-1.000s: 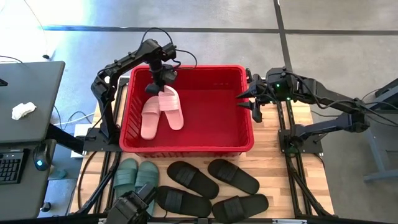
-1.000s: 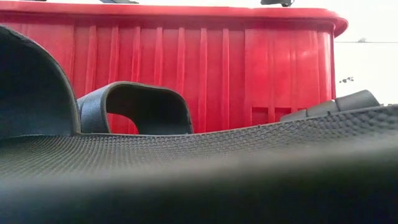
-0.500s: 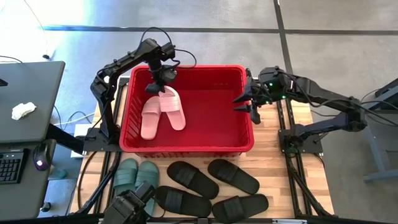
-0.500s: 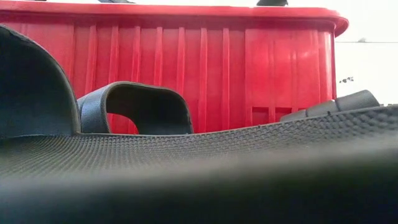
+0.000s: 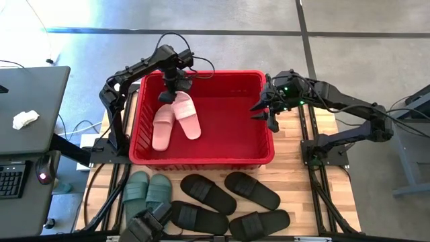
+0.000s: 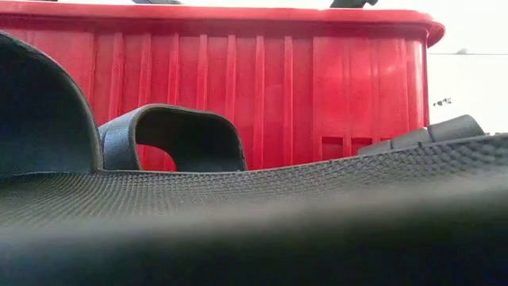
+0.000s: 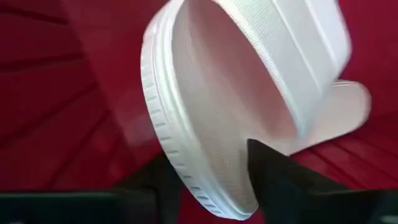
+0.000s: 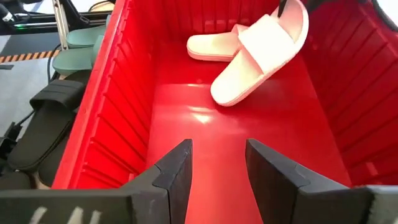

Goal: Pick and place slides into bin
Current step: Put the pink slide into the red bin

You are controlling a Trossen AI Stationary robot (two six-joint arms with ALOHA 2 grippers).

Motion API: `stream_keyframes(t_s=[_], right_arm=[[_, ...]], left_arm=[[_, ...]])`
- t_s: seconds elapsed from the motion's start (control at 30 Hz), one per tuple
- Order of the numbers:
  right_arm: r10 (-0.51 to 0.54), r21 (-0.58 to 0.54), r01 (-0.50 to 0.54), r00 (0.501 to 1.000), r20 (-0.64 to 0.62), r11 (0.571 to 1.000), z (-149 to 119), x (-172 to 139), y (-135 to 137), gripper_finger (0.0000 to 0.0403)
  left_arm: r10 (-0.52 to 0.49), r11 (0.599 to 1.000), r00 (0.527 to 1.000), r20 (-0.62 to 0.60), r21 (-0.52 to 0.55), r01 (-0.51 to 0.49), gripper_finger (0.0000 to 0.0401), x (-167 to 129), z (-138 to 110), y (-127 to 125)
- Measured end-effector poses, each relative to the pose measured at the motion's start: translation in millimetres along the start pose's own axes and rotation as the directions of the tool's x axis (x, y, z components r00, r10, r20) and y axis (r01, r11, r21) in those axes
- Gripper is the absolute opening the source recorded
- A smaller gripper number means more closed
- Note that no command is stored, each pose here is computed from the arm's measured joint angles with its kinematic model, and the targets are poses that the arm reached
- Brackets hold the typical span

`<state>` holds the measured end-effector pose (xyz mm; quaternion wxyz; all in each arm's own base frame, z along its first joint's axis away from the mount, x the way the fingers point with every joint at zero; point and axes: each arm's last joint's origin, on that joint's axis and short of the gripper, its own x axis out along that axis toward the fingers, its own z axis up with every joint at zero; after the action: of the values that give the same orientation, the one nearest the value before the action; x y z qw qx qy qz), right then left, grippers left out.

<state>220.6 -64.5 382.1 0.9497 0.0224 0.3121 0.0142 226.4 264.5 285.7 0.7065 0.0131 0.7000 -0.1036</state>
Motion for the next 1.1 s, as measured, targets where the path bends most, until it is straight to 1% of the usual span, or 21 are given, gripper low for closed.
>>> stream_keyframes(t_s=[0.13, 0.3, 0.37, 0.43, 0.5, 0.63, 0.8, 0.87, 1.0, 1.1], right_arm=[[-0.005, 0.003, 0.005, 1.0, -0.007, 1.0, -1, 0, -1, 0.0138], [-0.003, -0.003, 0.003, 1.0, -0.02, 1.0, -2, 0, -1, 0.0138], [-0.002, -0.001, 0.002, 1.0, -0.026, 1.0, -3, 0, -1, 0.0138], [0.0, 0.003, 0.0, 0.999, -0.037, 1.0, -4, 0, -1, 0.0138], [0.002, 0.006, -0.001, 0.999, -0.05, 1.0, -5, -1, -1, 0.0138], [0.005, 0.013, -0.004, 0.997, -0.071, 1.0, -7, -1, 0, 0.0138], [0.005, 0.014, -0.004, 0.997, -0.073, 1.0, -8, -1, 0, 0.0138], [0.006, 0.012, -0.005, 0.997, -0.074, 1.0, -8, -1, 0, 0.0138], [0.007, 0.012, -0.006, 0.997, -0.082, 1.0, -8, -1, 0, 0.0138], [0.002, 0.011, -0.001, 0.996, -0.085, 1.0, -9, -1, 0, 0.0138]], left_arm=[[0.071, 0.996, 0.997, 0.003, 0.05, -0.071, 0.0219, 1, 16, -3], [0.145, 0.985, 0.99, 0.002, 0.091, -0.144, 0.0258, 2, 30, -5], [0.159, 0.983, 0.987, -0.002, 0.097, -0.158, 0.0268, 2, 33, -6], [0.141, 0.986, 0.99, 0.014, 0.084, -0.141, 0.0276, 3, 33, -6], [0.108, 0.99, 0.994, 0.033, 0.084, -0.11, 0.0281, 7, 37, -6], [0.105, 0.991, 0.994, 0.028, 0.08, -0.107, 0.0284, 11, 39, -3], [0.137, 0.99, 0.99, 0.041, 0.027, -0.138, 0.0285, 11, 41, 0], [0.136, 0.99, 0.99, 0.027, 0.024, -0.137, 0.0285, 11, 40, 0], [0.179, 0.983, 0.984, -0.011, 0.029, -0.179, 0.0285, 11, 43, -1], [0.193, 0.981, 0.981, -0.01, -0.014, -0.193, 0.0285, 9, 44, -3]])
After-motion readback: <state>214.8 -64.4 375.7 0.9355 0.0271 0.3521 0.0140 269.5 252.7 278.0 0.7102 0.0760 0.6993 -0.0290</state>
